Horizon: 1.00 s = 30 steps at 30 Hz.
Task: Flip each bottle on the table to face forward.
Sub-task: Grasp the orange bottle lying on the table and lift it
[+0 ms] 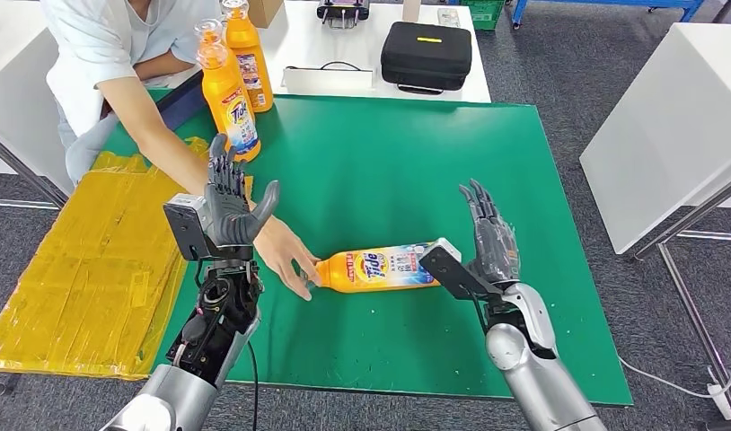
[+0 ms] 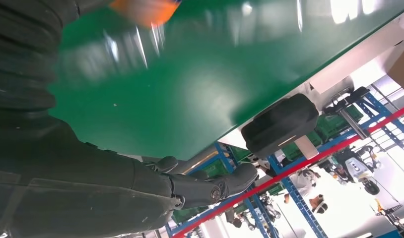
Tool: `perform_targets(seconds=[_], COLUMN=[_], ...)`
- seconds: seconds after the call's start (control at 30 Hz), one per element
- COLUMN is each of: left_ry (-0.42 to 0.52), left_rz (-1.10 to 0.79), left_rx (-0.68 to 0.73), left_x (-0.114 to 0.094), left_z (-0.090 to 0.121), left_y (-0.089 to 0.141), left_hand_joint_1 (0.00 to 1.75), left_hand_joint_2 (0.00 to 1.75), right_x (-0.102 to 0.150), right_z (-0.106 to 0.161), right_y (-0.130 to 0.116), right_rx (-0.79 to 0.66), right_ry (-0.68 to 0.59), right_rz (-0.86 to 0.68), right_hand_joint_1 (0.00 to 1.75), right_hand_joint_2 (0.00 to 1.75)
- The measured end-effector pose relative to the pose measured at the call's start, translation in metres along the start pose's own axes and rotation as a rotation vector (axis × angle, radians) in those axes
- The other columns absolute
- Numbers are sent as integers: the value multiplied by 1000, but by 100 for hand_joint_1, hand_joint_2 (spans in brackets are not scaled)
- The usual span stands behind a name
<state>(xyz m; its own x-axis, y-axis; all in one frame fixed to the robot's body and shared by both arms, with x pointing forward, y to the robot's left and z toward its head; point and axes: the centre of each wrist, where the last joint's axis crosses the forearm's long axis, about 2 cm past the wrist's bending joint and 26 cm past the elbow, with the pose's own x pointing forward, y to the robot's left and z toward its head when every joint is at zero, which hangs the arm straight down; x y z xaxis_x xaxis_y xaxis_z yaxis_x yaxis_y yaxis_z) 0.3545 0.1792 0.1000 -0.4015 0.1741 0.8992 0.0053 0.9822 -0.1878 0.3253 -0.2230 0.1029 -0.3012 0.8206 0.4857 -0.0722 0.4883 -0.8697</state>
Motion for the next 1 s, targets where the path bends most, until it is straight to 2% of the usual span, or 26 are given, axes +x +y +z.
perform_targets(seconds=[1.0], left_ry=[-5], left_rz=[-1], left_rx=[-13], left_x=[1], left_z=[-2], left_y=[0], left_hand_joint_1=[0], left_hand_joint_2=[175], right_x=[10], right_z=[-13], right_y=[-2], right_rx=[6], right_ry=[-34], right_rz=[10], right_hand_joint_1=[0], right_hand_joint_2=[175])
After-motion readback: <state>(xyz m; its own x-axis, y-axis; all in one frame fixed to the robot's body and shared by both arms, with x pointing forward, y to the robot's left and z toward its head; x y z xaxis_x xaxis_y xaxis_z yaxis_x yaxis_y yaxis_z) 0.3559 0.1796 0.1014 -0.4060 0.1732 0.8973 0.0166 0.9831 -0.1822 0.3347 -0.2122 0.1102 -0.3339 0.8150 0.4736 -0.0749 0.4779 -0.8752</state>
